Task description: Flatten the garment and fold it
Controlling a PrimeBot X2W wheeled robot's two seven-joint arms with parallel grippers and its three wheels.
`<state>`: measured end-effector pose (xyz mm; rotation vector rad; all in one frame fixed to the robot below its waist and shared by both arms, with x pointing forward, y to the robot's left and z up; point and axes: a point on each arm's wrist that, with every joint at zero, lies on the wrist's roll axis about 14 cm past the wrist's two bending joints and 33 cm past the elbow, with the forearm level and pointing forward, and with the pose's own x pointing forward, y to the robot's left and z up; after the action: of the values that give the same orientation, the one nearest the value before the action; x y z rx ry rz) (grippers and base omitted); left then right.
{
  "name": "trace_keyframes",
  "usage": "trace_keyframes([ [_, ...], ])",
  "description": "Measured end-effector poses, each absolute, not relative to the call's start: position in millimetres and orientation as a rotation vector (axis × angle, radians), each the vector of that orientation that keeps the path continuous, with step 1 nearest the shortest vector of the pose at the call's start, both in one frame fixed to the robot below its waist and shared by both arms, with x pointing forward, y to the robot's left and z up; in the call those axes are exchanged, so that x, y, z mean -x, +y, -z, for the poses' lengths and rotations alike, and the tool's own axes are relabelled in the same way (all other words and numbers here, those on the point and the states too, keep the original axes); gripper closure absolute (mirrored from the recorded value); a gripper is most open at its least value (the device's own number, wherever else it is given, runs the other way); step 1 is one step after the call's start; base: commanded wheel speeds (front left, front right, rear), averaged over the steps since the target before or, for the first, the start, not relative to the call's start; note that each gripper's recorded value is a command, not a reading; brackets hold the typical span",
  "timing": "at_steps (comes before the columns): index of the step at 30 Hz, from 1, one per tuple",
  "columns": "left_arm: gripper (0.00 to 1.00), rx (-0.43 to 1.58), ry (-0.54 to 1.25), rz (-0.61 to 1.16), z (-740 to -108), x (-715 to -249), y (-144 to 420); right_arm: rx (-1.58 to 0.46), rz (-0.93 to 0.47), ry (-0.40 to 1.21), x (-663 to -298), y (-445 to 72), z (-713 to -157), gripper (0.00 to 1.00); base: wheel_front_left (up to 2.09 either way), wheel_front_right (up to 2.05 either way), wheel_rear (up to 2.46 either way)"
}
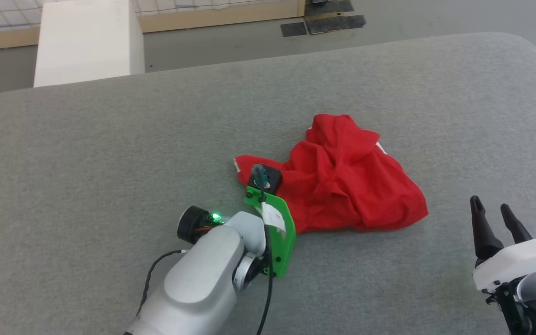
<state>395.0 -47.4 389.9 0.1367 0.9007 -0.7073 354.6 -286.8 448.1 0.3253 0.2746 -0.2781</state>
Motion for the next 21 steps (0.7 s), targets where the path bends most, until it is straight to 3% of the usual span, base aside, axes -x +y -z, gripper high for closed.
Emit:
trace_keyframes([
  [8,1.00,0.092,0.741,0.630,-431.1,-419.3,-33.1,-0.326,0.194,0.282,-372.4,-260.8,-447.7,0.00,0.00,0.00,0.00],
  [14,1.00,0.323,0.495,0.369,-491.0,-457.9,38.9,-0.313,0.108,0.281,-387.3,-234.1,-454.2,0.00,0.00,0.00,0.00],
  [17,1.00,0.379,0.530,0.162,-469.1,-442.6,106.0,-0.310,0.059,0.275,-392.9,-219.0,-460.4,0.00,0.00,0.00,0.00],
  [21,1.00,0.447,0.699,-0.047,-408.4,-380.1,162.5,-0.301,0.015,0.269,-397.1,-205.5,-467.9,0.00,0.00,0.00,0.00],
])
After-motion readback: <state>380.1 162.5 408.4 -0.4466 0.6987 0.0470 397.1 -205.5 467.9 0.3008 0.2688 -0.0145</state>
